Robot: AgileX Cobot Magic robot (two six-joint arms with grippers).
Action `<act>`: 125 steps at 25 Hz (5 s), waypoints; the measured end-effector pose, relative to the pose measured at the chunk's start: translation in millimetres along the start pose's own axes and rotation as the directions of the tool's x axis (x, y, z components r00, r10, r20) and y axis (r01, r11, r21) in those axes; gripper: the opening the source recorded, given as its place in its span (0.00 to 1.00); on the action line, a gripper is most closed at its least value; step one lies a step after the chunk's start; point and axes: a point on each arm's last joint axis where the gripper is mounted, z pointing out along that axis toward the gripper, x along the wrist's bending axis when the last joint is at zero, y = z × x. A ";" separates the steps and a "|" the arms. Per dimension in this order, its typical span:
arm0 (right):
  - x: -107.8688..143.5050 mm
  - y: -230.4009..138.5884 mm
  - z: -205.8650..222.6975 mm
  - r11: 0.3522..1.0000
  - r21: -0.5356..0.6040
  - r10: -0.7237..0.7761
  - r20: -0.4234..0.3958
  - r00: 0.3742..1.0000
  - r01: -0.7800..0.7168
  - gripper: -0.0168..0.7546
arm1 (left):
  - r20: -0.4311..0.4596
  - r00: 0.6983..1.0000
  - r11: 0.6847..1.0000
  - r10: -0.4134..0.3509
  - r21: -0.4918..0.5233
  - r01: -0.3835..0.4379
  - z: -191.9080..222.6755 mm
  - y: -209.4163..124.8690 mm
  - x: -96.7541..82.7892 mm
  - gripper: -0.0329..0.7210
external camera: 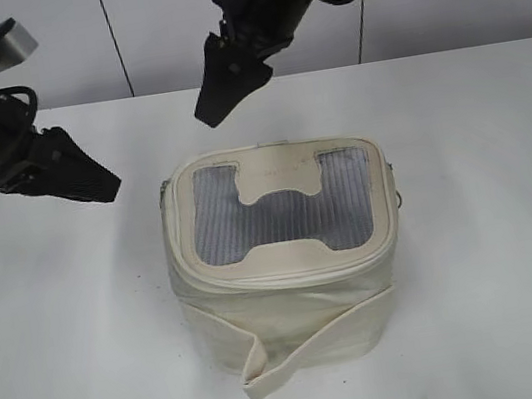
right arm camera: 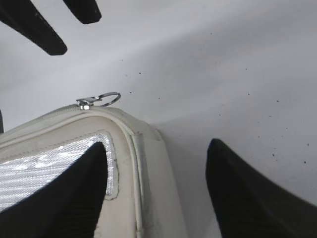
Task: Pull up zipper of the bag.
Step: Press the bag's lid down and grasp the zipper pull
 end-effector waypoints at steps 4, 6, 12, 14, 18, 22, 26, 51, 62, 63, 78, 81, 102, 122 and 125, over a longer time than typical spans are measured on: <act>-7.5 -9.9 22.3 0.999 0.051 0.013 -0.018 1.000 -0.012 0.65 | 0.003 1.000 1.000 -0.016 -0.010 0.016 5.3 3.8 4.0 0.50; -10.8 -14.3 30.8 0.998 0.067 0.022 -0.027 0.999 -0.020 0.65 | 0.010 0.999 0.999 -0.038 -0.035 0.038 6.5 6.2 4.4 0.51; -13.5 -17.1 39.3 0.996 0.070 0.052 -0.043 0.998 -0.048 0.65 | 0.027 0.998 0.997 -0.059 -0.051 0.060 7.8 7.9 4.0 0.51; -13.6 -17.2 39.4 0.994 0.068 0.085 -0.045 0.995 -0.082 0.64 | 0.025 0.998 0.997 -0.060 -0.051 0.061 8.1 7.9 4.5 0.51; -9.6 -12.0 28.1 0.994 0.057 0.099 -0.029 0.995 -0.098 0.58 | 0.025 0.998 0.997 -0.060 -0.050 0.061 8.4 7.8 4.6 0.51; -2.3 -3.0 8.0 0.995 0.028 0.100 -0.001 0.995 -0.100 0.55 | 0.024 0.998 0.997 -0.060 -0.051 0.061 8.4 7.9 4.7 0.51; -0.5 -5.3 8.2 0.991 0.039 0.128 -0.002 0.992 -0.128 0.55 | 0.024 0.998 0.997 -0.060 -0.051 0.061 8.4 7.9 4.7 0.51; -4.8 -25.0 48.7 0.987 0.070 0.150 -0.135 0.979 -0.142 0.11 | 0.031 0.998 0.998 -0.055 -0.039 0.057 8.7 6.8 4.3 0.58; -3.9 -23.9 43.7 0.988 0.075 0.144 -0.118 0.983 -0.135 0.11 | -0.005 0.994 0.994 0.111 0.017 -0.111 9.1 1.9 7.1 0.75; -4.0 -23.9 43.7 0.988 0.076 0.144 -0.118 0.983 -0.136 0.11 | -0.005 0.993 0.993 0.119 0.017 -0.119 9.3 2.0 6.8 0.75; -3.6 -23.7 42.9 0.988 0.079 0.141 -0.113 0.984 -0.132 0.10 | -0.029 0.993 0.993 0.116 0.040 -0.114 34.4 9.9 -21.1 0.78; -3.6 -23.8 42.9 0.988 0.080 0.141 -0.112 0.984 -0.133 0.10 | -0.020 0.996 0.995 0.085 0.052 -0.083 42.4 8.2 -17.0 0.76; -3.6 -24.0 42.7 0.987 0.087 0.143 -0.106 0.984 -0.134 0.10 | -0.014 0.989 0.976 0.145 0.166 -0.141 48.1 -2.2 -12.2 0.05; -3.3 -23.9 42.5 0.987 0.089 0.142 -0.104 0.984 -0.133 0.10 | -0.054 0.982 0.981 0.181 0.087 -0.176 48.5 7.7 -21.2 0.79; -3.4 -24.0 42.2 0.987 0.092 0.140 -0.101 0.985 -0.131 0.10 | -0.064 0.977 0.976 0.204 0.087 -0.198 52.0 8.8 -24.6 0.78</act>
